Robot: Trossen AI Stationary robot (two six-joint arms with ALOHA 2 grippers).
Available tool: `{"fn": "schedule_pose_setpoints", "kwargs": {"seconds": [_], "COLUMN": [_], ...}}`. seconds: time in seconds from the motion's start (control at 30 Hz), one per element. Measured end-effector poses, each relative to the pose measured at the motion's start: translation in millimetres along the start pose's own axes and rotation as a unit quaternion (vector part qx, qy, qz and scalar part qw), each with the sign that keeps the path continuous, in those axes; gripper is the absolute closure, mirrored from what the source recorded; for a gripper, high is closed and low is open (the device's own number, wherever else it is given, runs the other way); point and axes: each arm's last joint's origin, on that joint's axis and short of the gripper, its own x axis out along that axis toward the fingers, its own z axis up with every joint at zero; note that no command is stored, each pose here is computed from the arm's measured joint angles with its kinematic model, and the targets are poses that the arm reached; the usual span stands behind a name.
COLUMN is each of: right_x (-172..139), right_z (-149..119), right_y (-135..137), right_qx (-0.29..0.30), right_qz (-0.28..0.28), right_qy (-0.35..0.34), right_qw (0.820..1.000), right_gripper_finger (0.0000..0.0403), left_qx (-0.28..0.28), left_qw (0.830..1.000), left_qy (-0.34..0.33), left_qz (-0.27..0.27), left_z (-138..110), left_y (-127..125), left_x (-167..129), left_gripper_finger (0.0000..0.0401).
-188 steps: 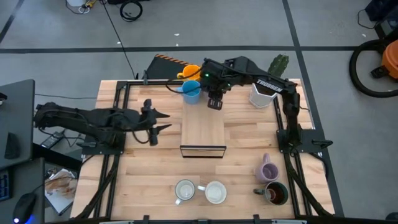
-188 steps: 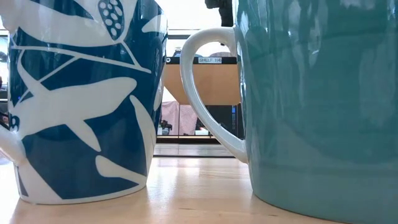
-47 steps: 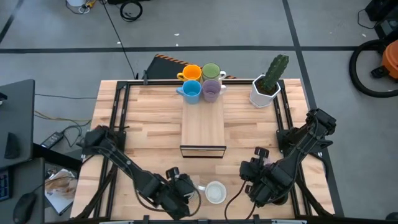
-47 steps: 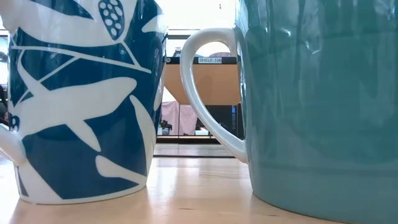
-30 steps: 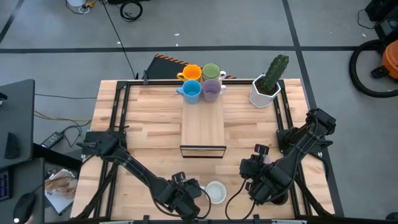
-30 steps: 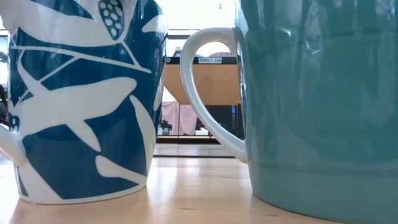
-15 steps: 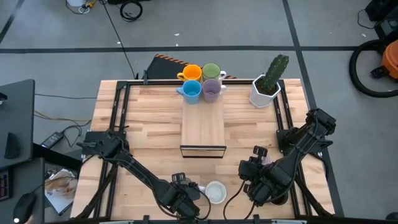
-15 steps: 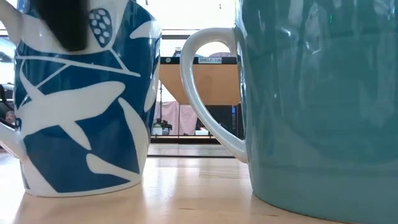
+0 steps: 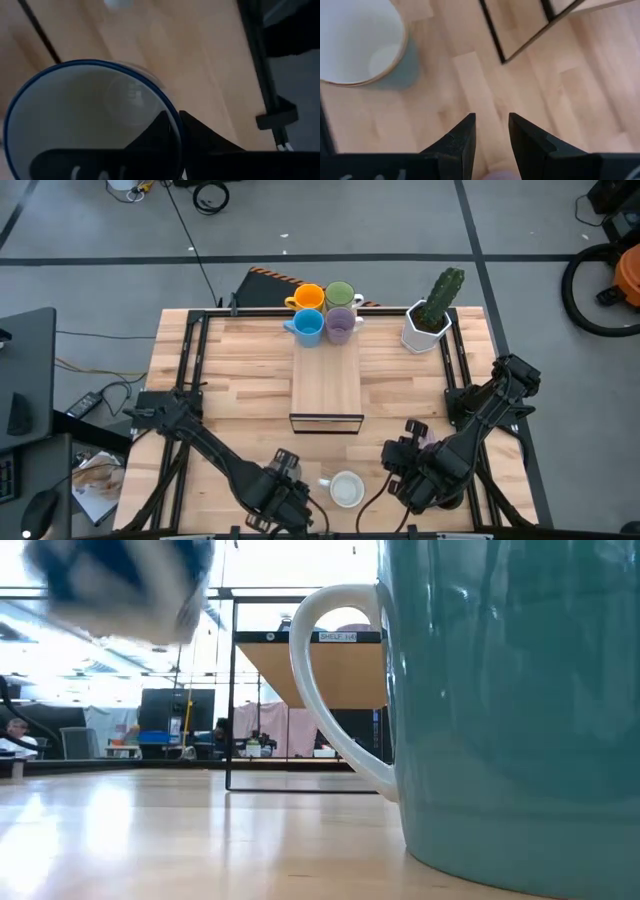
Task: Place coffee mugs
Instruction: Put the white and blue mug on the shelf
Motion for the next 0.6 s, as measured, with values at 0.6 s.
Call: {"fn": "schedule_pose_setpoints", "kwargs": {"seconds": [0.6], "right_x": [-7.0], "right_z": [-10.3], "right_y": [6.0], "right_qx": [-0.008], "right_qz": [0.002], "right_qy": [-0.026], "right_qw": [1.000], "right_gripper_finger": [0.0281], "left_qx": [0.046], "left_qw": [0.987], "left_qy": [-0.143], "left_qz": [0.055], "left_z": [-50.8], "left_y": [131.0], "left_x": [-106.7], "left_gripper_finger": [0.0366]}}
